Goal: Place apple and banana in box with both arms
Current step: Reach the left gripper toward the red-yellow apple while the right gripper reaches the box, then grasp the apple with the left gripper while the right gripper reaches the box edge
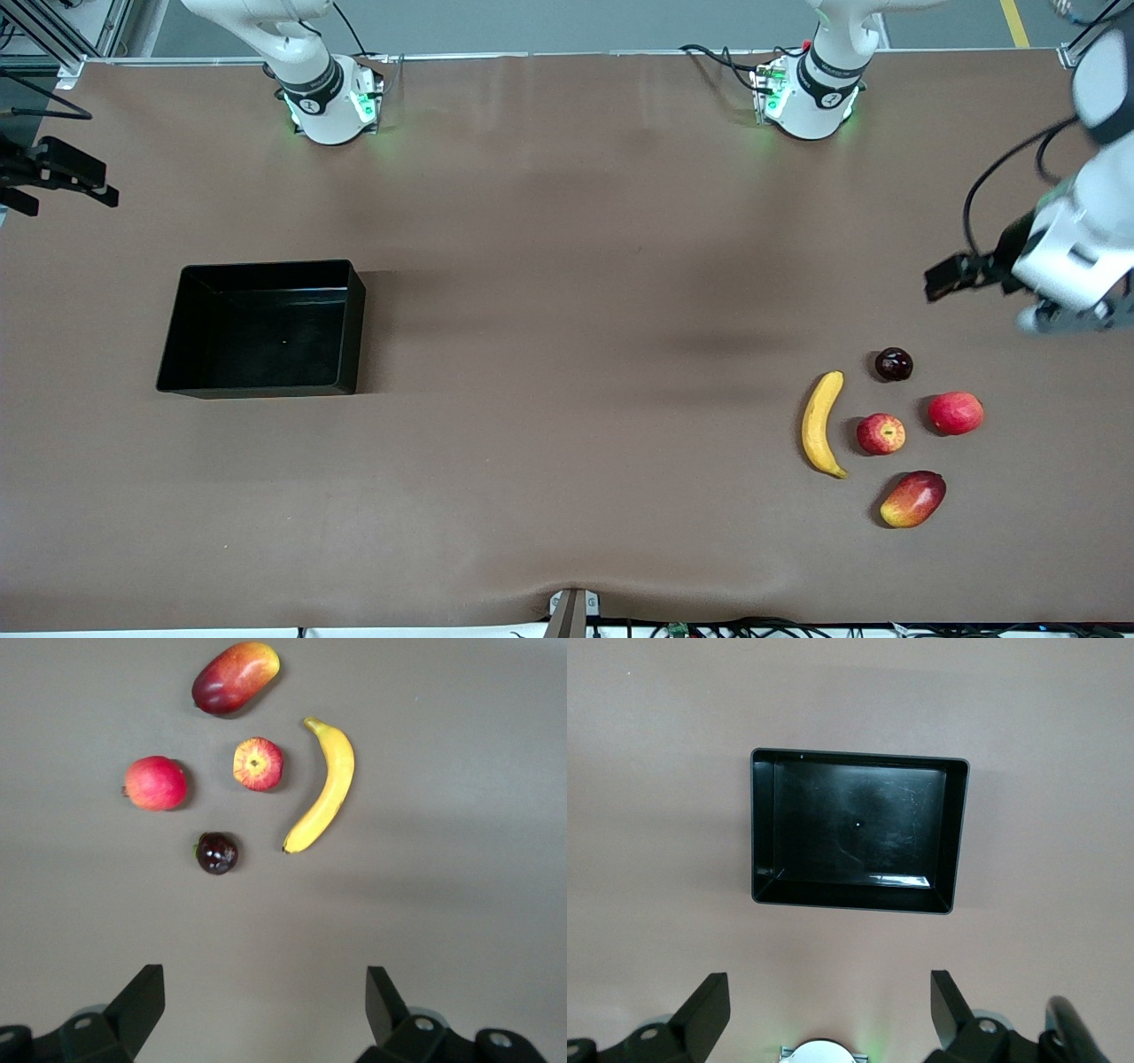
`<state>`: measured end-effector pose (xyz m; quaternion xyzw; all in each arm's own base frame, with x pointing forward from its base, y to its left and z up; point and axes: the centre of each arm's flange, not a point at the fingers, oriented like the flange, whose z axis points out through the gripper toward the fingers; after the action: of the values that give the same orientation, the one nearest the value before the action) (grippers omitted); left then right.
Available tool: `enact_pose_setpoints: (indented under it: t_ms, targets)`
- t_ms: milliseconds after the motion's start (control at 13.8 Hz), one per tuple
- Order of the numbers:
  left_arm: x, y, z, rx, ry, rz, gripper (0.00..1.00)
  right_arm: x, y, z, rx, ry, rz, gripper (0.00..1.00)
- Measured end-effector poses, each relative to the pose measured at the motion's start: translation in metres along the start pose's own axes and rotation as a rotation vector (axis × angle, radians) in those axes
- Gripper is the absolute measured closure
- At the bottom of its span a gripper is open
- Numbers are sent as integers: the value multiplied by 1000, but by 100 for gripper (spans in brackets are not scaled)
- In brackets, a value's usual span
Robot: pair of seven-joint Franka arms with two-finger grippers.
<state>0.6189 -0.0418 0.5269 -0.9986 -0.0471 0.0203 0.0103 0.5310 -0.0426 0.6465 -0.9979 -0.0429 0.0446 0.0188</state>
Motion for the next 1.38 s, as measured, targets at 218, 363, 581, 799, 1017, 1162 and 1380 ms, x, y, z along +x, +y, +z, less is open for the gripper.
enact_pose_setpoints:
  t_ms: [218,363,581,799,1017,1162,1380]
  targets:
    - [41,-16,75,-16,-13,-27,0,22,13,32,8,-54,19,0]
    - [61,-18,115,-13,4,-23,0,33,37,54,17,-91,57,0]
    - [81,-19,160,62,50,23,0,38,81,83,38,-139,116,0]
    - [91,-19,204,59,45,31,0,54,98,121,49,-185,130,0]
    - [102,-34,249,46,51,24,0,80,112,177,47,-182,114,0]
    - [108,-47,270,37,62,31,0,91,131,230,53,-183,80,0]
    - [111,-53,285,23,64,18,0,89,169,286,74,-200,51,0]
